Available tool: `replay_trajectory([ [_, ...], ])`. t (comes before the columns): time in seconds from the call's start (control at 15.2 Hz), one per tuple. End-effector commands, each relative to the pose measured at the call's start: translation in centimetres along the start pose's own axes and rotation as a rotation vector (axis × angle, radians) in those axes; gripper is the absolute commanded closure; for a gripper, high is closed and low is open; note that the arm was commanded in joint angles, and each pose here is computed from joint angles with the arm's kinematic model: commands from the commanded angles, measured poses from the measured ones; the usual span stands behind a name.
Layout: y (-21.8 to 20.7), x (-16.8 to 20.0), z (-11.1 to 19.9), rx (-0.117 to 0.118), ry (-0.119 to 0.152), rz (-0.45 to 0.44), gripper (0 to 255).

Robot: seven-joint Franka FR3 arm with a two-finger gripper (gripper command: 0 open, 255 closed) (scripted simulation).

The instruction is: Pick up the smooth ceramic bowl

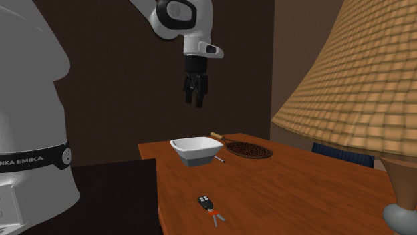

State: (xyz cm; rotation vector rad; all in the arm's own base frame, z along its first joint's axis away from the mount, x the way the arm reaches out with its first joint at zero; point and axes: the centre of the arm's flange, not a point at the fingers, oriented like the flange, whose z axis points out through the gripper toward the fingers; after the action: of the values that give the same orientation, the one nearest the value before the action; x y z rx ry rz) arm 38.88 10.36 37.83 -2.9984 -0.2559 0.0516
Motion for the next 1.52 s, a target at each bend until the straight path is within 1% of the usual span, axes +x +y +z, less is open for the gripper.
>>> replay_trajectory([
  [0.0,-1.0,1.2,2.2,0.018,0.000,0.004,0],
  [0.99,-8.6,9.1,17.6,0.145,-0.007,0.019,0],
  [1.45,-8.1,9.2,21.3,0.145,-0.007,0.019,0],
])
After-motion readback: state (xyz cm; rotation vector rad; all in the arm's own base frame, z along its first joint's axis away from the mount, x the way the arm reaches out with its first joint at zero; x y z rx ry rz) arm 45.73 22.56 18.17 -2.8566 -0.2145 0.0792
